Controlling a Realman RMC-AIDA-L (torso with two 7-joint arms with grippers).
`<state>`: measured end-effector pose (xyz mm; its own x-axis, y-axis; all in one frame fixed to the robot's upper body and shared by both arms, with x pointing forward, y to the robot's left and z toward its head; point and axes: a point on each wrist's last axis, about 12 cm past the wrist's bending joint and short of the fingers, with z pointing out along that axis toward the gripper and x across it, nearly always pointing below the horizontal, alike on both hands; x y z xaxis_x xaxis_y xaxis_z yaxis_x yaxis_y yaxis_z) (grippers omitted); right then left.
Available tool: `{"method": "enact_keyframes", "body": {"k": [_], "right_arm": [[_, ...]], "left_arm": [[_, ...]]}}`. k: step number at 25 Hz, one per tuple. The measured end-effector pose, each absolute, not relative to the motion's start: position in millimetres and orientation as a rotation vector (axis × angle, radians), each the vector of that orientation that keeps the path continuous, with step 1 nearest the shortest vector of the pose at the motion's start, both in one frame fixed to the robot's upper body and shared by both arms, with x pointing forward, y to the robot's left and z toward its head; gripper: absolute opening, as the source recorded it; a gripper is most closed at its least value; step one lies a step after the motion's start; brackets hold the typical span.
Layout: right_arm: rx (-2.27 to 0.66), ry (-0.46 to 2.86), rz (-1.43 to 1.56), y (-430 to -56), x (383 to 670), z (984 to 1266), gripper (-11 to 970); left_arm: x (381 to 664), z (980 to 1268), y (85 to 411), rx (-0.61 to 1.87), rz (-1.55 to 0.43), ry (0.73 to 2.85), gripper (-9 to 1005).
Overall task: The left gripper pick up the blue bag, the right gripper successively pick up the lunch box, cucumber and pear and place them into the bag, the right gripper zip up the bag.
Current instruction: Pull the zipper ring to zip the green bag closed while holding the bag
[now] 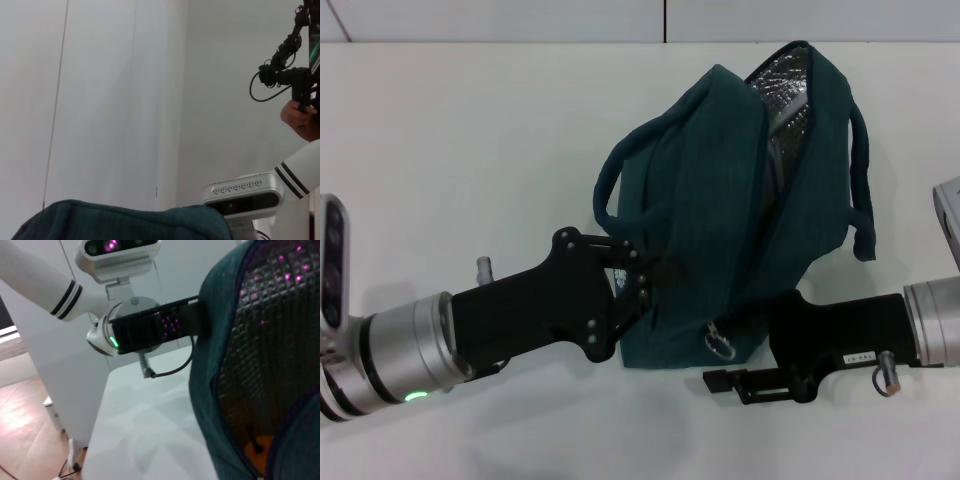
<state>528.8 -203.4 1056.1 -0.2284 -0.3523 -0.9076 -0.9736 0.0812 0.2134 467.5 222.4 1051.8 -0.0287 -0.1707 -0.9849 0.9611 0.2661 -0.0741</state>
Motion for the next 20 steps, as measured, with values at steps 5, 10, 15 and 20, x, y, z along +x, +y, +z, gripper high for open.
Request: {"method": "enact_keyframes", "body": {"k": [5,10,15,20], "right_arm": [[-1.357,1.671,1.144,-199.8,529.4,1056.0,501],[-1.414,1.67,1.137,-196.4,530.0,1055.8,487],[-1.405,1.659,1.112,-200.8,531.7,1057.8,472],[-1.434,1.603,1.055,-204.3,530.8,1058.9,302]], "left_arm": [[469.3,1052.4,221.8,0.864,-1.112,1.241,55],[470.7,1053.0,222.3,0.862,-1.107,1.241,55],[470.9,1052.6,222.8,0.848,-1.106,1.245,55],[471.5,1052.2,222.9,0.843,-1.102,1.251,55]]}}
